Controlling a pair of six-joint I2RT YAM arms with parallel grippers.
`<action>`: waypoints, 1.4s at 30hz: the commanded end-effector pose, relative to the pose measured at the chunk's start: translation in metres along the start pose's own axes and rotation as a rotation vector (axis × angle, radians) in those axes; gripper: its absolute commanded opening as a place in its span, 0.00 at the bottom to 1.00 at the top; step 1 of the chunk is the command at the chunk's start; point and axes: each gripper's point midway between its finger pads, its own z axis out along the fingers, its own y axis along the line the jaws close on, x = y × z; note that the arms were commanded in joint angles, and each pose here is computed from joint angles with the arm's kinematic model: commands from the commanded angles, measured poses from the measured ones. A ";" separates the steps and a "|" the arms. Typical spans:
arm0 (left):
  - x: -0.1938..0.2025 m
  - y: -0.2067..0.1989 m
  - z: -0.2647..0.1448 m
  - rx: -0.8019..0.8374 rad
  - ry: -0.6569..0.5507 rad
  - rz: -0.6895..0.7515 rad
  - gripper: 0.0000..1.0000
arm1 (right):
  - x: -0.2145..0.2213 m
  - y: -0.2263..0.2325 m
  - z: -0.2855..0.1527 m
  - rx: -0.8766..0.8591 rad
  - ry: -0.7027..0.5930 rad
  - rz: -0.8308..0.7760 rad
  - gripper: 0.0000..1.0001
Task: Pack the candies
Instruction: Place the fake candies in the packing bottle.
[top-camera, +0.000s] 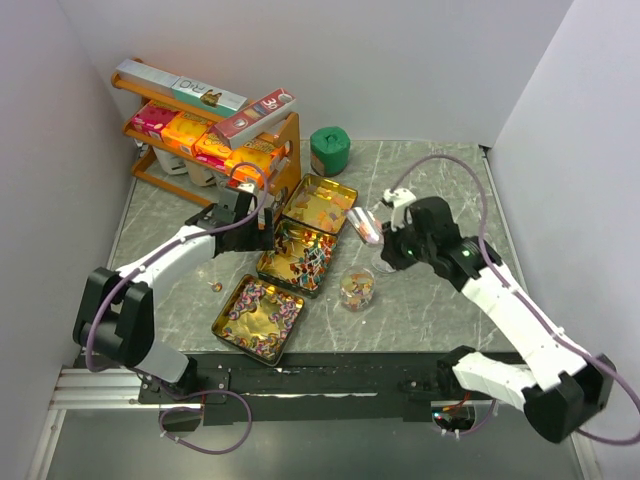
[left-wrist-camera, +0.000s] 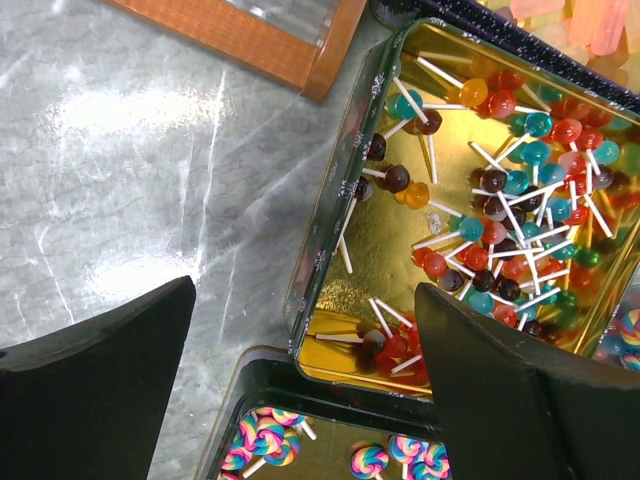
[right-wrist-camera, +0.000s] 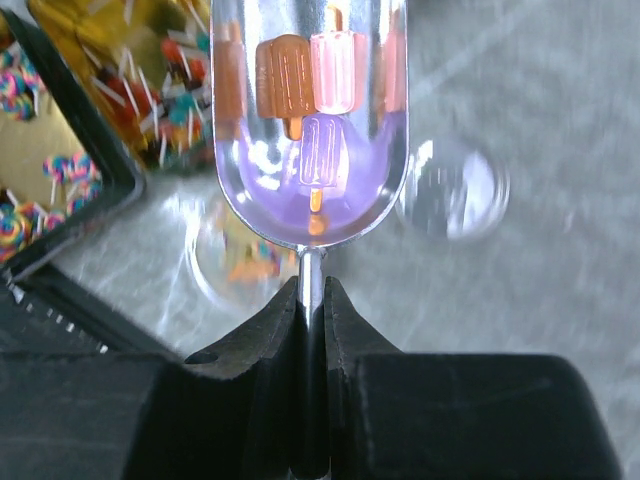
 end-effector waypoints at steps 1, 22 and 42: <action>-0.019 -0.004 -0.013 0.016 -0.096 -0.024 0.96 | 0.039 -0.004 -0.027 0.069 0.118 0.124 0.00; -0.014 -0.001 -0.013 0.017 -0.112 -0.049 0.96 | 0.091 0.044 -0.085 -0.004 0.587 0.183 0.00; -0.018 -0.001 -0.018 0.017 -0.135 -0.052 0.96 | 0.107 0.054 -0.103 0.005 0.841 0.209 0.00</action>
